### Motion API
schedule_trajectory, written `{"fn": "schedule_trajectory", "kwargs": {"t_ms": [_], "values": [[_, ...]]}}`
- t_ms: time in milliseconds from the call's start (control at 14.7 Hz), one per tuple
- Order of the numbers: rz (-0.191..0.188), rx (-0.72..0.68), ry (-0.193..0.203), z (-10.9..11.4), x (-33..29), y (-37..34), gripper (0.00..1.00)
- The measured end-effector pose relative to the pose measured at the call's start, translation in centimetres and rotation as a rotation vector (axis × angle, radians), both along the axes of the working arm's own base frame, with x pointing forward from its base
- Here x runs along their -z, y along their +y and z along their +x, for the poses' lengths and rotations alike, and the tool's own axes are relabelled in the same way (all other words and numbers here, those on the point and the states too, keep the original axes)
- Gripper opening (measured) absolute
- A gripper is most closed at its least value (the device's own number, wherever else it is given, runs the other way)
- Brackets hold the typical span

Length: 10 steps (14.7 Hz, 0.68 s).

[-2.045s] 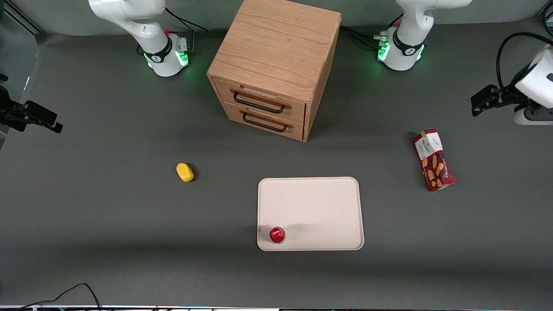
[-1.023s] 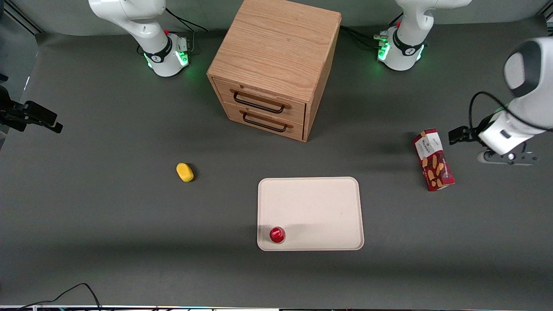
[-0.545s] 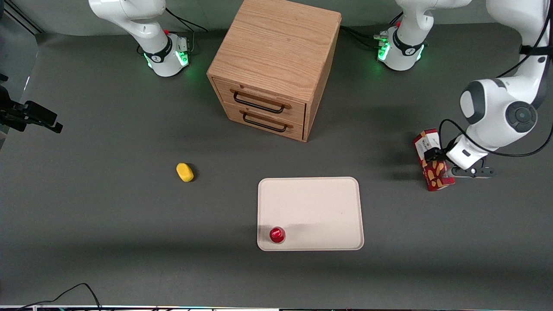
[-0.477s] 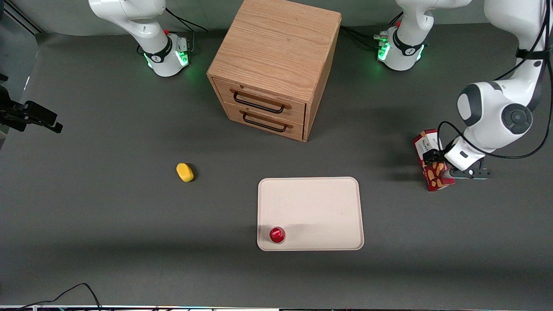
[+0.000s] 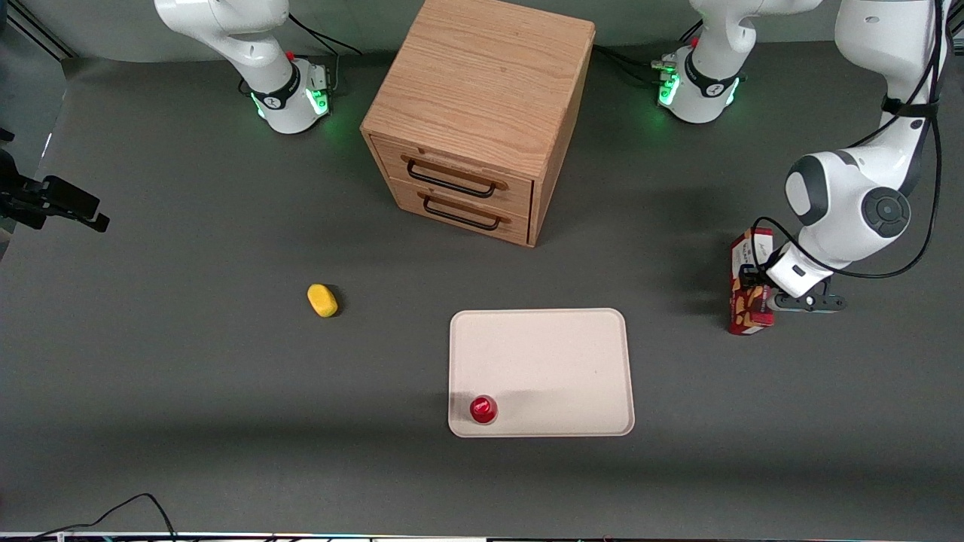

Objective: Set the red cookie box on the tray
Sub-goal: 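Close the left gripper on the cookie box and lift it, then carry the held box over the white tray and lower it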

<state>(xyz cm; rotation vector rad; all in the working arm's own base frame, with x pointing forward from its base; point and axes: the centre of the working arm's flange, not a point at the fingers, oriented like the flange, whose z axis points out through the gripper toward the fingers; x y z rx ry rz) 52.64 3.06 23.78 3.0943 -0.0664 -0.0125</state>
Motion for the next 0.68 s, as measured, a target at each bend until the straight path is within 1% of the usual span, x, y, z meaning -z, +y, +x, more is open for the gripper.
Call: {"fn": "schedule_trajectory", "kwargs": {"t_ms": [136,205,273,409,477,545,614,682], "values": [[-0.003,0.0,0.001,0.0,-0.2,-0.1,0.12],[-0.008,0.0,0.007,0.0,-0.7,-0.2,0.09],[-0.017,0.0,0.023,0.1,-1.6,-0.5,0.08],[-0.044,-0.015,0.07,0.9,-5.3,-1.7,0.07],[-0.055,-0.035,0.101,1.5,-8.1,-2.8,0.04],[-0.062,-0.063,0.132,2.2,-11.3,-4.5,0.04],[-0.064,-0.101,0.152,3.0,-14.9,-6.8,0.04],[-0.06,-0.154,0.159,3.7,-18.3,-9.7,0.04]]}}
